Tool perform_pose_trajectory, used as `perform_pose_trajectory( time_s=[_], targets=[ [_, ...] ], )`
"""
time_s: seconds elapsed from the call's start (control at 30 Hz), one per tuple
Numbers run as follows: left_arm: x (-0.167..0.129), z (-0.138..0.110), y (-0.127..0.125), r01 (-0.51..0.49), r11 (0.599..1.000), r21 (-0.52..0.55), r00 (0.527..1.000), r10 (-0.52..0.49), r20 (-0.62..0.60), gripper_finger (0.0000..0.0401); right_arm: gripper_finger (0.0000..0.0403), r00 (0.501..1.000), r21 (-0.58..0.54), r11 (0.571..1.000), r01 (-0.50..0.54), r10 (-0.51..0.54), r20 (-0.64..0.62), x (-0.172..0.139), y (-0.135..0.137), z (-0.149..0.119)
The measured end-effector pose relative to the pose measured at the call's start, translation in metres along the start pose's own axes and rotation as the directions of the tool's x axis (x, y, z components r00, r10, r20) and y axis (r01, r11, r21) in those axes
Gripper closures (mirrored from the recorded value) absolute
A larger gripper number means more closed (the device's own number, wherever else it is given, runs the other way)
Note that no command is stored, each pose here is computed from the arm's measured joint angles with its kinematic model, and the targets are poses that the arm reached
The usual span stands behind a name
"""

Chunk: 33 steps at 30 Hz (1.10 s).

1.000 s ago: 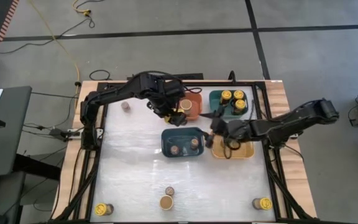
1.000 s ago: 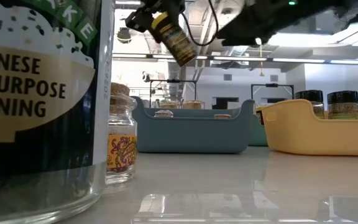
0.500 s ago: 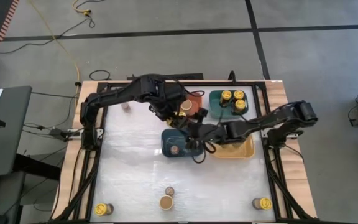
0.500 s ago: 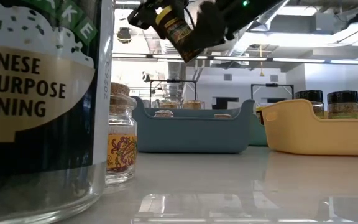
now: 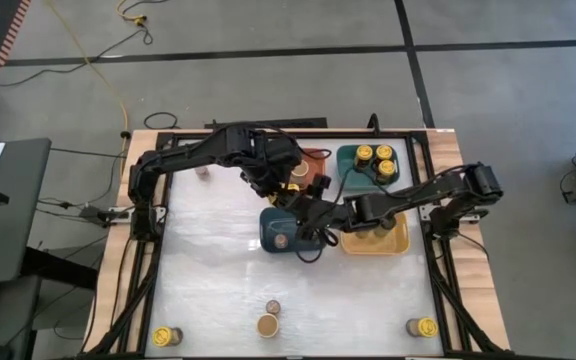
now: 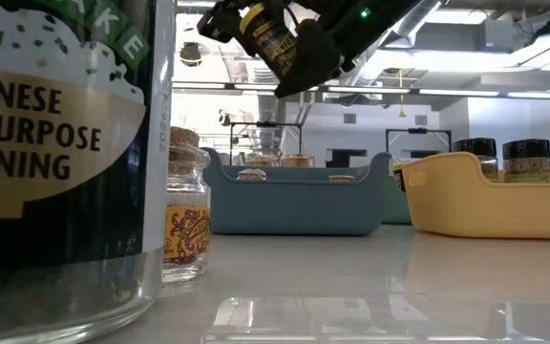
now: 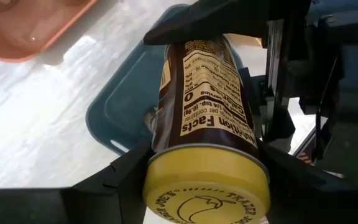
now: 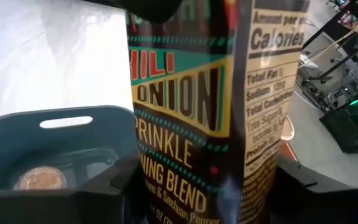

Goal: Sort spices by type
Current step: Put the yellow spice bottle into the green bin

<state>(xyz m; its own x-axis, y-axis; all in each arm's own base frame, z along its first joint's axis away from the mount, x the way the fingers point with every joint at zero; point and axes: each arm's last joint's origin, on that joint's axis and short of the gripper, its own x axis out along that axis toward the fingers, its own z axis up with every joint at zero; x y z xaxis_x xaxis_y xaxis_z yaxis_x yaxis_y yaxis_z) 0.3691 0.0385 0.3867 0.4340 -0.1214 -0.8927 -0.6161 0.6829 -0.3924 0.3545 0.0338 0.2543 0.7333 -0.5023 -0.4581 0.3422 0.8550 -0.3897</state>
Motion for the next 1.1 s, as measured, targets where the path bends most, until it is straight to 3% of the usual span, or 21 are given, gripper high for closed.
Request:
perform_pose_trajectory(
  time_s=[0.47, 0.67, 0.87, 1.1],
  targets=[
    [-0.001, 0.003, 0.000, -0.019, 0.998, 0.056, 0.999, 0.016, 0.052, 0.0151, 0.0162, 1.000, 0.008, 1.000, 0.002, -0.002, 0.002, 0.000, -0.001, 0.001],
    [-0.001, 0.007, 0.001, -0.070, 0.996, 0.049, 0.991, 0.065, 0.114, 0.0148, 0.0162, 1.000, 0.009, 1.000, 0.006, -0.006, 0.000, 0.000, -0.002, 0.000],
    [-0.002, 0.012, 0.007, -0.077, 0.996, 0.039, 0.989, 0.072, 0.127, 0.0107, 0.0162, 1.000, 0.007, 1.000, 0.014, -0.014, -0.027, 0.003, -0.006, -0.002],
    [-0.003, 0.015, 0.012, -0.090, 0.982, 0.169, 0.990, 0.070, 0.122, 0.0067, 0.0162, 0.995, 0.032, 0.999, 0.017, -0.013, -0.103, 0.005, -0.010, -0.011]
  ],
)
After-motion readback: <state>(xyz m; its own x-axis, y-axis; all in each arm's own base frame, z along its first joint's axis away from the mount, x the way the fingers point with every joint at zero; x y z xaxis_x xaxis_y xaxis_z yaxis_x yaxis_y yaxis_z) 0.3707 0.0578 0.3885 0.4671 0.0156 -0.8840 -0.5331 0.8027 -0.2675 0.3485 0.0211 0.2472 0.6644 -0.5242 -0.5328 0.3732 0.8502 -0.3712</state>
